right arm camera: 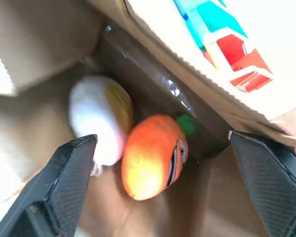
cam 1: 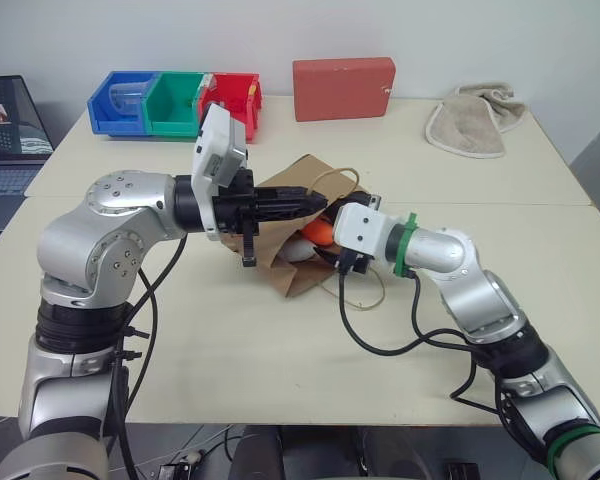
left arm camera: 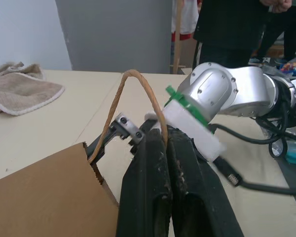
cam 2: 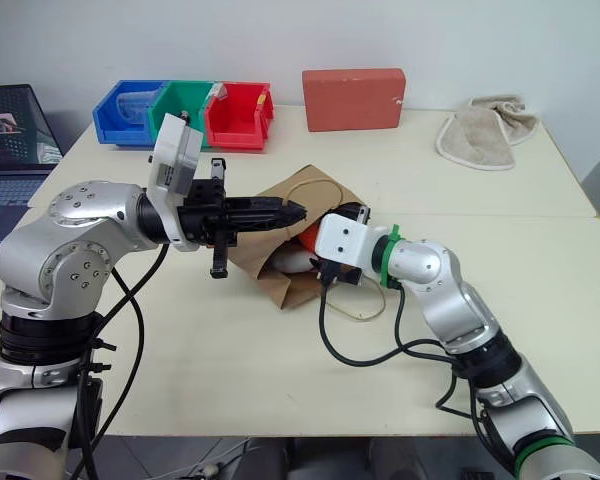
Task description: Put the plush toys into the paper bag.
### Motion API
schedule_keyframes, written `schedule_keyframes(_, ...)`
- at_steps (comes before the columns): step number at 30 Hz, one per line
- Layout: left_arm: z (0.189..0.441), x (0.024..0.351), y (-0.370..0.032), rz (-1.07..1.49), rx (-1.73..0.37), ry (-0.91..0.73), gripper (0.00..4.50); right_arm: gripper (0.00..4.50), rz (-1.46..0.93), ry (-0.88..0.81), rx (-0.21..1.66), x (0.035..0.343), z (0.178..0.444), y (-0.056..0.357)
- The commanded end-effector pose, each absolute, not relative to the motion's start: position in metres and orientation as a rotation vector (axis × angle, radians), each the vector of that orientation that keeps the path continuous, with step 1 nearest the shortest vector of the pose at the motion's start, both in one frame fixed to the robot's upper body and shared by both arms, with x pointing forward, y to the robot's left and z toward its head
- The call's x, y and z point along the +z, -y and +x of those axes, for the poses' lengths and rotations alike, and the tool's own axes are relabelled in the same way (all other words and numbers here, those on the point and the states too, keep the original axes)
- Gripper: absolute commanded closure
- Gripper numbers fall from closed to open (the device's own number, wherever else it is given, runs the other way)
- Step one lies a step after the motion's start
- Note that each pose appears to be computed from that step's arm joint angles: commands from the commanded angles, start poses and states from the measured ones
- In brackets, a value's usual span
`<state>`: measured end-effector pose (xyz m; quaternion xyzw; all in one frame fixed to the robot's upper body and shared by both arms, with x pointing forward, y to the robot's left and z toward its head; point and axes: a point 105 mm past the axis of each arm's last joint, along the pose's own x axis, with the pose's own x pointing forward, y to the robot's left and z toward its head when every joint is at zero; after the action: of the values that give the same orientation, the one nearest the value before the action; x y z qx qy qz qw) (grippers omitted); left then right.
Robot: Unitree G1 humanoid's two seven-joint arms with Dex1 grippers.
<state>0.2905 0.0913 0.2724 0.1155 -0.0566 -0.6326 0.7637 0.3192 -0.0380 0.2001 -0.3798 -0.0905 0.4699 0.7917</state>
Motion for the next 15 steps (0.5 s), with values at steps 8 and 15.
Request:
schedule_keyframes(8,0.291,0.282,-0.093,0.29,-1.354,0.174,4.5,0.04,-0.574,0.004,1.1,0.202,0.275,0.092)
schedule_keyframes(15,0.292,0.282,-0.094,0.301,-1.35,0.175,4.5,0.04,-0.523,-0.221,0.871,0.135,0.314,0.117)
